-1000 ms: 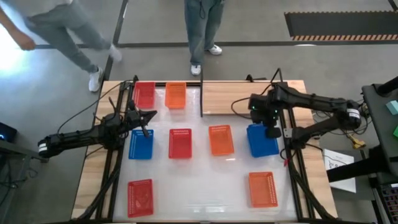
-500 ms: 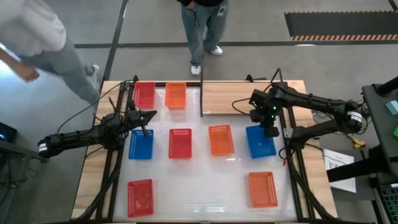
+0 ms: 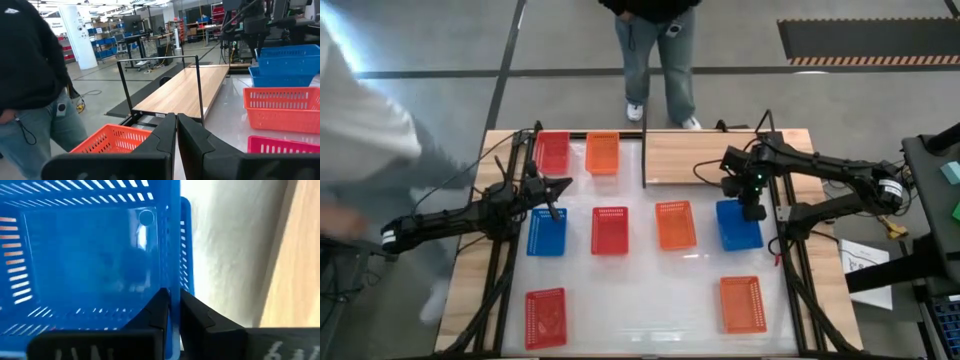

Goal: Stack baskets on shelf by color
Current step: Stack the bottom blue basket on top of the top right blue basket

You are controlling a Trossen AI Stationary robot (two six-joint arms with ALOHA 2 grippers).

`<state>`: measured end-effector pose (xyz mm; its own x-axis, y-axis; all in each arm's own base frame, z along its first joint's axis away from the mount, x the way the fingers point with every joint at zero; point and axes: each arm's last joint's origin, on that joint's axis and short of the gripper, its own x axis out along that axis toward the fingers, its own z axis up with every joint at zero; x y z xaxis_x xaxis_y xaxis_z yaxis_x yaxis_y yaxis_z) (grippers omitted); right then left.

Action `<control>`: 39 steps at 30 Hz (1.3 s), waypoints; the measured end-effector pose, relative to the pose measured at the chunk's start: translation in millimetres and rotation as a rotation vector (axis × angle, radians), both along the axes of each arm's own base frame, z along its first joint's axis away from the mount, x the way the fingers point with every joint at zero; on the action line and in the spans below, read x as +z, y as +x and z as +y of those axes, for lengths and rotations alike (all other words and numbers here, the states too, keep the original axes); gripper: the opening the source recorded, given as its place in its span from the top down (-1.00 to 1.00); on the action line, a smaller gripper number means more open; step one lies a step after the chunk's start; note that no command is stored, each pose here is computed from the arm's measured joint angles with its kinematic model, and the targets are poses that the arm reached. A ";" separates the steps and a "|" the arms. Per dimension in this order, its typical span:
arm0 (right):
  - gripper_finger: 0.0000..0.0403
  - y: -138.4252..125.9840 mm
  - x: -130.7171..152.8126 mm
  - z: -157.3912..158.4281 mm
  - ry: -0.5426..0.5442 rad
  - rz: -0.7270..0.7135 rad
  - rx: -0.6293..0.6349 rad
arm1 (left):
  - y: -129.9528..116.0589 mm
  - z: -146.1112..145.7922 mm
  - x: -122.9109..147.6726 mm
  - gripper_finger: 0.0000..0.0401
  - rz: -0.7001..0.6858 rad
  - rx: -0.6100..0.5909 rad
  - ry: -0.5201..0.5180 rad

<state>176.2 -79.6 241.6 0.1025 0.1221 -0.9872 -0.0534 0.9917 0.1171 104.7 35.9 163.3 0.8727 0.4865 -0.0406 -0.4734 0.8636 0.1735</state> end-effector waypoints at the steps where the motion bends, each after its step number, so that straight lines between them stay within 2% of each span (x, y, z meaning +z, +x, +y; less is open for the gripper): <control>1: 0.87 0.1 1.4 -1.4 -0.004 -0.006 0.001 | 0.0 0.0 0.0 1.00 0.000 -0.001 0.000; 7: 0.89 -2.7 2.1 -7.7 -0.039 0.000 0.021 | 0.0 0.0 0.0 1.00 0.000 0.000 0.000; 22: 0.89 -12.0 -4.5 -3.4 0.007 0.088 0.018 | 0.0 0.0 0.0 1.00 0.000 0.000 0.000; 28: 0.94 -8.9 3.5 -5.2 -0.006 0.064 0.021 | 0.0 0.0 0.0 1.00 0.000 0.000 0.000; 33: 0.94 -7.6 -6.0 -5.5 0.025 0.104 0.014 | 0.0 0.0 0.0 1.00 0.000 0.000 0.000; 39: 0.80 -1.5 -15.7 -8.7 0.048 0.152 -0.043 | 0.0 0.0 0.0 1.00 0.000 -0.001 0.000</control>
